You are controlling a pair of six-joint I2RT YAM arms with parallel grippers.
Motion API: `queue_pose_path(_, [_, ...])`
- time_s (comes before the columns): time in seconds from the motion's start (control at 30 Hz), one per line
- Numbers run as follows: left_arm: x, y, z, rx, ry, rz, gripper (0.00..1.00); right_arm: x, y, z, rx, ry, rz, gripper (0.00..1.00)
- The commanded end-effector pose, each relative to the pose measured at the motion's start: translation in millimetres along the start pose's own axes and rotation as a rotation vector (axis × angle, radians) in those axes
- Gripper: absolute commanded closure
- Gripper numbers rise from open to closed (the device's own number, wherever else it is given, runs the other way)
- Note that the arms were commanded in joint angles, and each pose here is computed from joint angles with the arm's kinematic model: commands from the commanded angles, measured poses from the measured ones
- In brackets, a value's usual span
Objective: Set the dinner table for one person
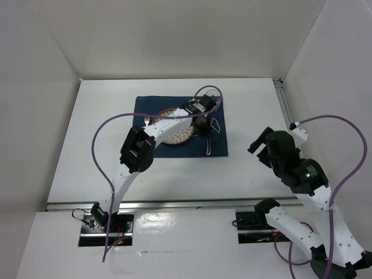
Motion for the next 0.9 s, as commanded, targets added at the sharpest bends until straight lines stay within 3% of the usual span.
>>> queue_pose_path(0.0, [4, -12, -5, -0.039, -0.003, 0.001, 1.0, 11, -1, 9, -0.006, -0.031, -0.022, 0.09])
queue_pose_path(0.6, [46, 9, -25, -0.036, -0.055, -0.039, 1.0, 6, 4, 4, 0.005, -0.002, -0.009, 0.09])
queue_pose_path(0.87, [42, 2, -40, -0.078, -0.024, -0.053, 1.0, 5, 4, 2, 0.005, -0.001, -0.009, 0.09])
Point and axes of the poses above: each gripper's point midway between its finger pads, its own z axis back along the fingers, its own y axis along the line the jaws close on, x = y × z, the point moved 1 cm from there along z, back along the fingers, and after that the axes turned 1 degree about -z, right-handed, at the moved point
